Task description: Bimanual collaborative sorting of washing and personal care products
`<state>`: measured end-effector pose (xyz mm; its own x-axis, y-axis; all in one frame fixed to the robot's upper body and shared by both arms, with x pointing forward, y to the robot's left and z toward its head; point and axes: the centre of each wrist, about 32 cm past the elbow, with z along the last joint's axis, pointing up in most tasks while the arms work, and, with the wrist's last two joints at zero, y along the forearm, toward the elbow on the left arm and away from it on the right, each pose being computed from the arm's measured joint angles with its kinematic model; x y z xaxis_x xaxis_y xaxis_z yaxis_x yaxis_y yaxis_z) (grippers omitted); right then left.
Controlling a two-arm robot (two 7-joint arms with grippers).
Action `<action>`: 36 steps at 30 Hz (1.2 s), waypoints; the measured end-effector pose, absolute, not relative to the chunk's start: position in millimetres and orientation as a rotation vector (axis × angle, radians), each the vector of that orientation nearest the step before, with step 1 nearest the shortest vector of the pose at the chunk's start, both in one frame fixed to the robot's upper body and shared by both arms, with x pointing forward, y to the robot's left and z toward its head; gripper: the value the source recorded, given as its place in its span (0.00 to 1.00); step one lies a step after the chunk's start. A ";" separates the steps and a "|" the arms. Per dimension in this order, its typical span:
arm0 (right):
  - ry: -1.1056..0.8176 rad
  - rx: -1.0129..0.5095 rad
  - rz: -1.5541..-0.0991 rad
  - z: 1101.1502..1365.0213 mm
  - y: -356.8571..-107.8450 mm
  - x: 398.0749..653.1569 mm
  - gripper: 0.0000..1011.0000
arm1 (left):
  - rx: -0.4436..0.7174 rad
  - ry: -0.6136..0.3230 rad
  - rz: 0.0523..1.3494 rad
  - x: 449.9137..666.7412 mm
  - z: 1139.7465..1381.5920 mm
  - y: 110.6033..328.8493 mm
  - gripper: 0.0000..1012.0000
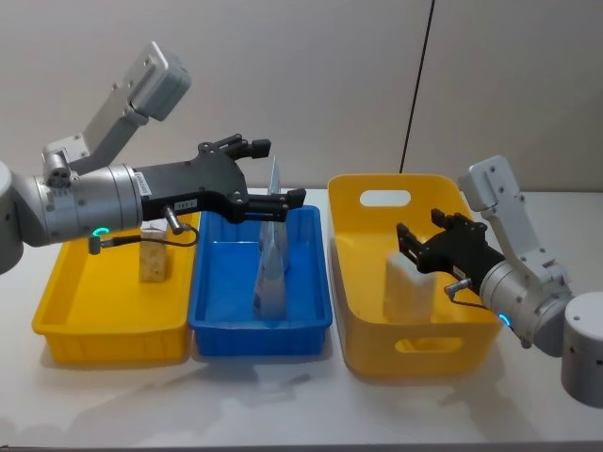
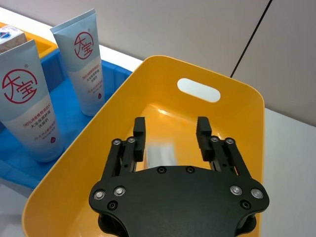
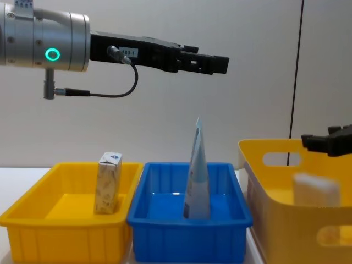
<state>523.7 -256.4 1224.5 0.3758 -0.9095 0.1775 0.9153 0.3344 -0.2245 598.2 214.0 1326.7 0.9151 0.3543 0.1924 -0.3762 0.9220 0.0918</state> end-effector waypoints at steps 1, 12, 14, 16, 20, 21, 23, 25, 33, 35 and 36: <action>-0.021 -0.308 -1.191 1224.5 -256.3 523.7 0.61 | 0.128 -0.174 0.377 598.2 1326.7 214.0 0.99; -0.021 -0.314 -1.195 1223.9 -255.4 523.3 0.92 | 0.128 -0.174 0.377 598.2 1326.7 214.0 0.99; -0.021 -0.314 -1.195 1223.8 -255.3 523.3 0.98 | 0.128 -0.174 0.377 598.2 1326.7 214.0 0.99; -0.021 -0.315 -1.196 1223.7 -255.2 523.3 0.99 | 0.128 -0.174 0.377 598.2 1326.7 214.0 0.99; -0.021 -0.315 -1.196 1223.6 -255.0 523.2 0.99 | 0.128 -0.174 0.377 598.2 1326.7 214.0 0.99; -0.021 -0.315 -1.196 1223.6 -255.0 523.2 0.99 | 0.128 -0.174 0.377 598.2 1326.7 214.0 0.99; -0.020 -0.315 -1.196 1223.5 -254.9 523.2 0.99 | 0.128 -0.174 0.377 598.2 1326.7 214.0 0.99; -0.020 -0.315 -1.196 1223.5 -254.9 523.2 0.99 | 0.128 -0.174 0.377 598.2 1326.7 214.0 0.99; -0.021 -0.316 -1.197 1223.5 -254.9 523.2 0.99 | 0.128 -0.174 0.377 598.2 1326.7 214.0 0.99; -0.021 -0.316 -1.198 1223.5 -254.9 523.2 0.99 | 0.128 -0.174 0.377 598.2 1326.7 214.0 0.99; -0.021 -0.316 -1.198 1223.5 -254.9 523.2 0.99 | 0.128 -0.174 0.377 598.2 1326.7 214.0 0.99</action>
<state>523.2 -254.9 1223.5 0.3697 -0.9111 0.1822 0.9169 0.3259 -0.2305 598.2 214.0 1326.7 0.9151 0.3542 0.1925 -0.3761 0.9220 0.0917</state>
